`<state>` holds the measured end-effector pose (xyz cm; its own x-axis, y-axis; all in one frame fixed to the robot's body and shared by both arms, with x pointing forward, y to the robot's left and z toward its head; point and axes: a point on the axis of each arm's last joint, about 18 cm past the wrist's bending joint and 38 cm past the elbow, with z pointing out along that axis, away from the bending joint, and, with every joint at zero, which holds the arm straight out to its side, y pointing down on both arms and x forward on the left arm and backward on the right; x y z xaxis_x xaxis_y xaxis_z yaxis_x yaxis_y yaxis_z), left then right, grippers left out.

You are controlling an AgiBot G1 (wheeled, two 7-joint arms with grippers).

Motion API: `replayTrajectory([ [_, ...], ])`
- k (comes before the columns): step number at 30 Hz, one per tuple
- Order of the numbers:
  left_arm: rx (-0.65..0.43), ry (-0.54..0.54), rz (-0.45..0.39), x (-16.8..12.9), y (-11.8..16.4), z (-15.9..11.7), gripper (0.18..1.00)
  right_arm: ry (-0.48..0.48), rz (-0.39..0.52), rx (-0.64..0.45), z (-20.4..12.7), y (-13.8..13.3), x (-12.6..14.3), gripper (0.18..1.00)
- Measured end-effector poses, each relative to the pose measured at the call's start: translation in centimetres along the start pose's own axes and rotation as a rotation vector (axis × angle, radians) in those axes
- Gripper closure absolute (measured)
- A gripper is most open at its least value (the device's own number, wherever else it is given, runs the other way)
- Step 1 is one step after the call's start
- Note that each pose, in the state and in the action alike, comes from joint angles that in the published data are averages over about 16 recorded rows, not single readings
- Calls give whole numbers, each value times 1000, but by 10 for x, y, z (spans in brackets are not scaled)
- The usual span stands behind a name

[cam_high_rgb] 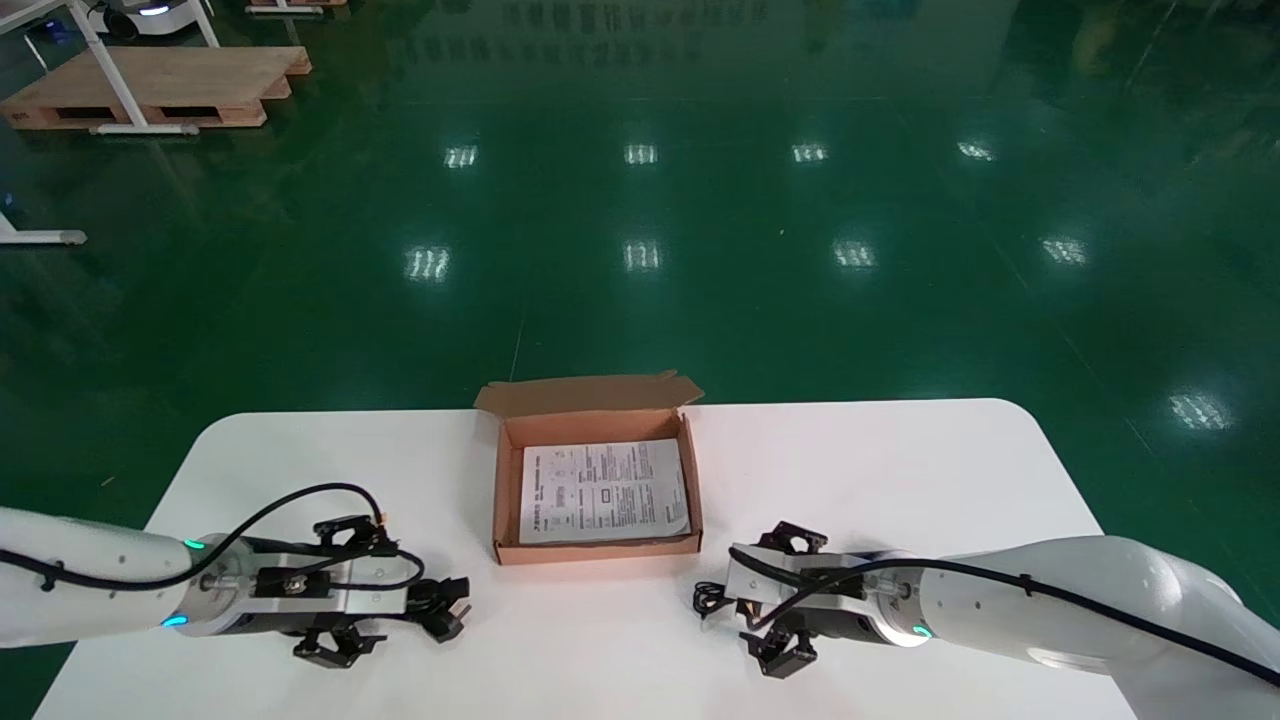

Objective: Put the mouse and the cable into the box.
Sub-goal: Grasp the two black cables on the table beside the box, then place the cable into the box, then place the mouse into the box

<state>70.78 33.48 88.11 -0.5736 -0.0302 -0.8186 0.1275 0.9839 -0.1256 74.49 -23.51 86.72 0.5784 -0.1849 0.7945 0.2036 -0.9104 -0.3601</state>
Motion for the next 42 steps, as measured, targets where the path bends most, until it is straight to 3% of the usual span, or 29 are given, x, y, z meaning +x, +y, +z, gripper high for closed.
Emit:
replayTrajectory([
  [13,1,0,0,0,0,0,401,-4,-3,4,-1,-1,-1,425],
  [30,1,0,0,0,0,0,792,-3,-3,6,-1,-1,-1,815],
  [42,-4,-12,3,-4,3,-3,934,11,-2,-4,-6,4,5,937],
])
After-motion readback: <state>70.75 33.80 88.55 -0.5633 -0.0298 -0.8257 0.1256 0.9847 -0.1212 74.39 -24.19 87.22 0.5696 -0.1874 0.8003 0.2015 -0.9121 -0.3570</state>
